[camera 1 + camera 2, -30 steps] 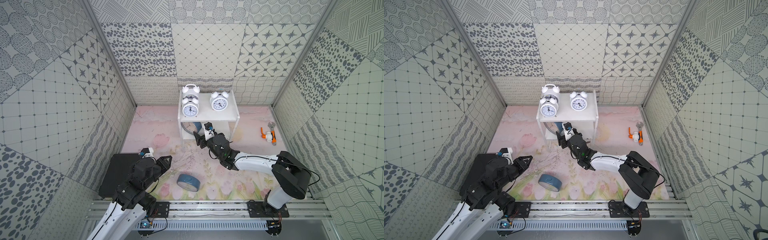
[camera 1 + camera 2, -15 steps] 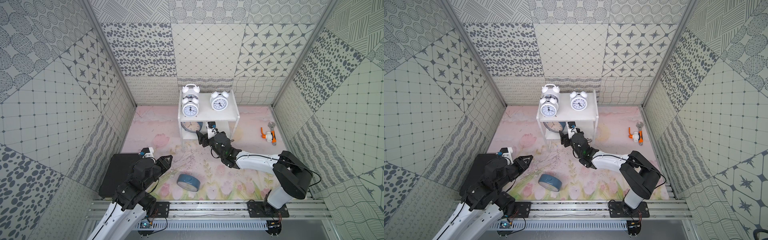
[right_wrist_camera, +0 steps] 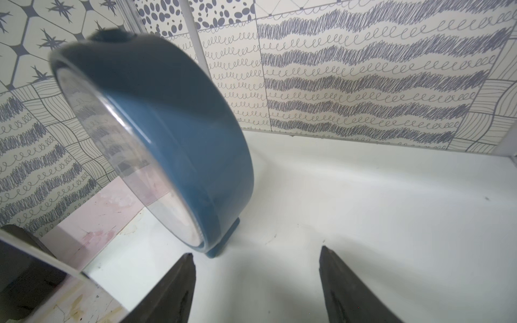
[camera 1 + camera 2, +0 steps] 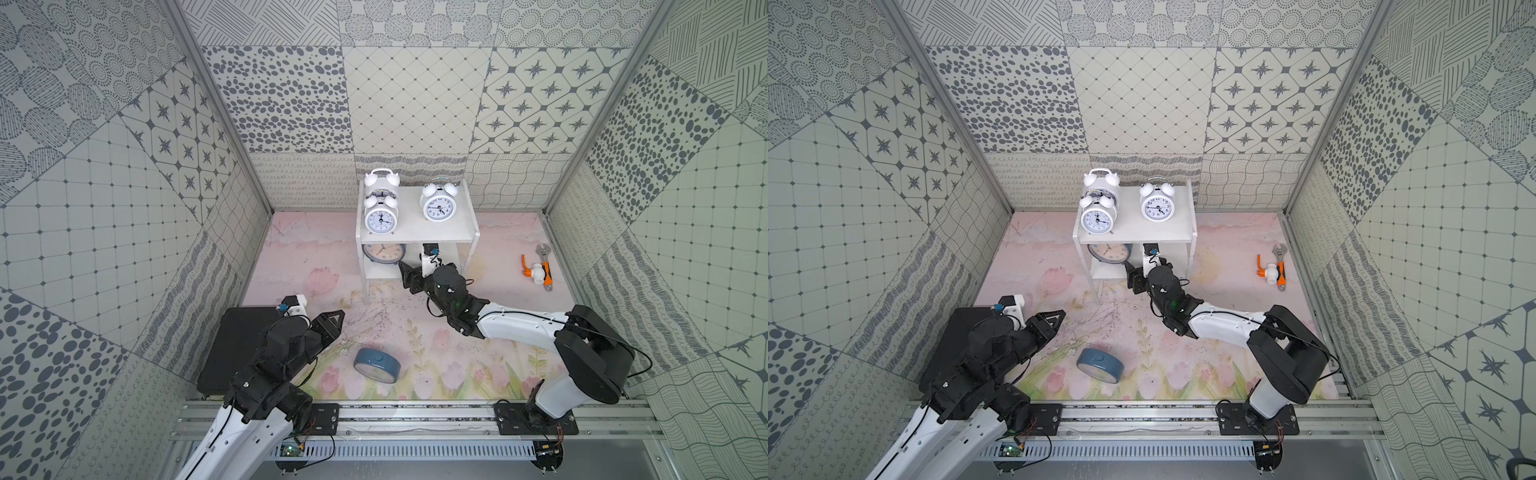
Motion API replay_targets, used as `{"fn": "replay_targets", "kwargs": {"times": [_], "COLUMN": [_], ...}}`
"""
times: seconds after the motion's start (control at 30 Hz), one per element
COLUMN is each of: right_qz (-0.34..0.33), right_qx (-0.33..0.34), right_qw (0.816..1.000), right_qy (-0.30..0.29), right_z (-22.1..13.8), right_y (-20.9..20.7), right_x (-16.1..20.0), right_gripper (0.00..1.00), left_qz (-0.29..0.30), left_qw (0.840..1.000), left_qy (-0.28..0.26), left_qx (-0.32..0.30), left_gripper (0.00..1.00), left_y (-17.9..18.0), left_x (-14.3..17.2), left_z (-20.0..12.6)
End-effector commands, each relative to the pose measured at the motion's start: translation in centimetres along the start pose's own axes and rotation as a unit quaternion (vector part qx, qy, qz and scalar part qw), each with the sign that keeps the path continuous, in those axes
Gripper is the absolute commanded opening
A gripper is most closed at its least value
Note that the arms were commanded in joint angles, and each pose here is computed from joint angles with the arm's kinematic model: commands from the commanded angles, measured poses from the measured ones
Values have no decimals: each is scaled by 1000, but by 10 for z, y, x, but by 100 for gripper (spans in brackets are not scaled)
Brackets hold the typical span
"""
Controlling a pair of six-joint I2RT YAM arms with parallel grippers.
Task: Place the alarm clocks on the shelf by style
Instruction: Place the alarm on the shelf, then pick up the alarm from the center of the board.
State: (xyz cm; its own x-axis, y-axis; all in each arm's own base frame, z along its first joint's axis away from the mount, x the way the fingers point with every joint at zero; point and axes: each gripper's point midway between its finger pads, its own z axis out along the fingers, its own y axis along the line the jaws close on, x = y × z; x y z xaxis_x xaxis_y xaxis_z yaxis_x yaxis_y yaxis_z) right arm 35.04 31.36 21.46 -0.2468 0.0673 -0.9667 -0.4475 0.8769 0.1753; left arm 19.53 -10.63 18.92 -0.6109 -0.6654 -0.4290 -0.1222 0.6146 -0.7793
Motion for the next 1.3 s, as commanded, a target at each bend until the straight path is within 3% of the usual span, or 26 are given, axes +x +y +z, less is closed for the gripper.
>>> {"fn": "replay_targets", "kwargs": {"times": [0.0,0.17,0.3,0.43,0.63,0.73,0.87,1.0,1.27], "right_qz": [11,-20,-57,-66,-62,-76,-124,-132,-127], "right_qx": [-28,-86,-193,-224,-238,-261,-236,-237,-237], "right_qw": [998,994,963,938,933,920,913,907,906], "right_qy": [-46,63,178,254,261,282,309,322,327], "right_z": [-37,-96,-153,-182,-192,-192,-182,-175,-173], "right_y": [16,37,81,101,115,130,139,149,157], "right_x": [-46,-22,25,74,88,97,122,135,147], "right_gripper": [75,78,76,77,79,80,80,79,75], "left_qz": [4,-13,-27,-39,-51,-50,-50,-48,-48], "left_qw": [1000,1000,998,997,995,995,995,994,993], "left_qy": [-9,10,41,56,81,87,88,93,105], "left_qx": [6,-20,-30,-31,-18,-22,-26,-27,-27], "left_gripper": [43,54,60,65,67,68,70,72,74], "left_y": [-4,5,7,5,-3,-1,4,6,12], "left_x": [-4,3,13,17,24,26,28,31,38], "left_z": [-3,5,17,25,28,24,20,19,23]}}
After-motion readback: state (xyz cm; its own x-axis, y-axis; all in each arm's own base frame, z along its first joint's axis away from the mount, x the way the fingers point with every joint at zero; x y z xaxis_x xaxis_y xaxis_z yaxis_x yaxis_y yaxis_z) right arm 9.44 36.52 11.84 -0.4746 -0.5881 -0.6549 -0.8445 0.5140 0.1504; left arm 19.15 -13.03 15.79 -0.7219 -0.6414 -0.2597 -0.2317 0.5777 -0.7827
